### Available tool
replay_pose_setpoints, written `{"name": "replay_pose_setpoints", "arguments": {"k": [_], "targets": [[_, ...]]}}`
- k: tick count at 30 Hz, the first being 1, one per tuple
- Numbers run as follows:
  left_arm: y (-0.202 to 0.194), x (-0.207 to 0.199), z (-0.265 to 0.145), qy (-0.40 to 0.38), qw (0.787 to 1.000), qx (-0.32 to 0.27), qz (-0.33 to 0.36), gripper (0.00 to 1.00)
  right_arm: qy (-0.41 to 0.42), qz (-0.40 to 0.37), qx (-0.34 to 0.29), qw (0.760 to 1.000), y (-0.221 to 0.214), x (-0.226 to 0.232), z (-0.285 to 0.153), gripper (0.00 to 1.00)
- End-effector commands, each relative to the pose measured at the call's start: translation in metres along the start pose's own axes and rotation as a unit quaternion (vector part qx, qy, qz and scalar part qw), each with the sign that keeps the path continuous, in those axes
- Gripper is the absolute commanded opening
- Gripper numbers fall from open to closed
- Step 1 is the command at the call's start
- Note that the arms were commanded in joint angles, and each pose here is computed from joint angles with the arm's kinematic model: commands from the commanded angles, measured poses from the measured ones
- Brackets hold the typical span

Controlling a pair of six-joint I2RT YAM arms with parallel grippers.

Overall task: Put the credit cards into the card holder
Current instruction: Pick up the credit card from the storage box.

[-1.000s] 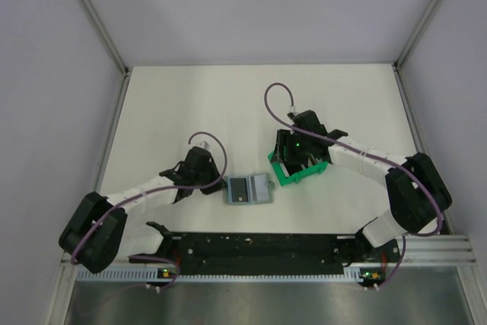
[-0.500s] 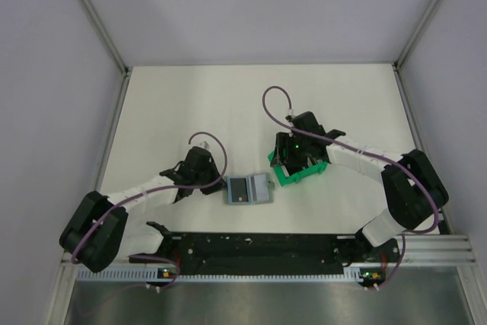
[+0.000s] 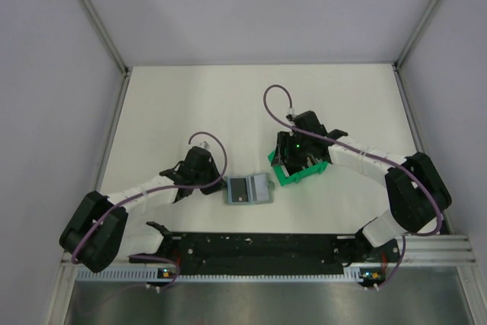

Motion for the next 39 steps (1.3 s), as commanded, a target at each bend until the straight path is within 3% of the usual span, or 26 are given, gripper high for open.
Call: {"name": "replay_pose_setpoints", "arguments": {"k": [1,21,25,39], "targets": [[0.008,-0.012,-0.001,-0.02,1.0,-0.008,0.01,0.0,0.03,-0.011,-0.043,0.999,0.023,0.013,-0.019,0.54],[0.007,-0.011,0.001,-0.022,1.0,0.002,0.01,0.0,0.02,-0.015,-0.052,0.998,0.025,0.012,-0.025,0.51],[0.007,-0.012,0.001,-0.023,1.0,0.003,0.01,0.0,-0.008,-0.02,-0.061,0.998,0.027,0.005,-0.025,0.57],[0.007,-0.012,0.003,-0.024,1.0,0.012,0.01,0.0,0.036,-0.012,-0.002,0.999,0.017,0.004,-0.005,0.59]]}}
Point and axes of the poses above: each gripper's point midway between its finger pads, its own z axis out along the fingers, its own x axis along the line the jaws close on, y = z × x, the point moved 9 cm from there along -z, back along the fingers, and after that the axes turned 7 degrees about -z, right-handed, at the moved point
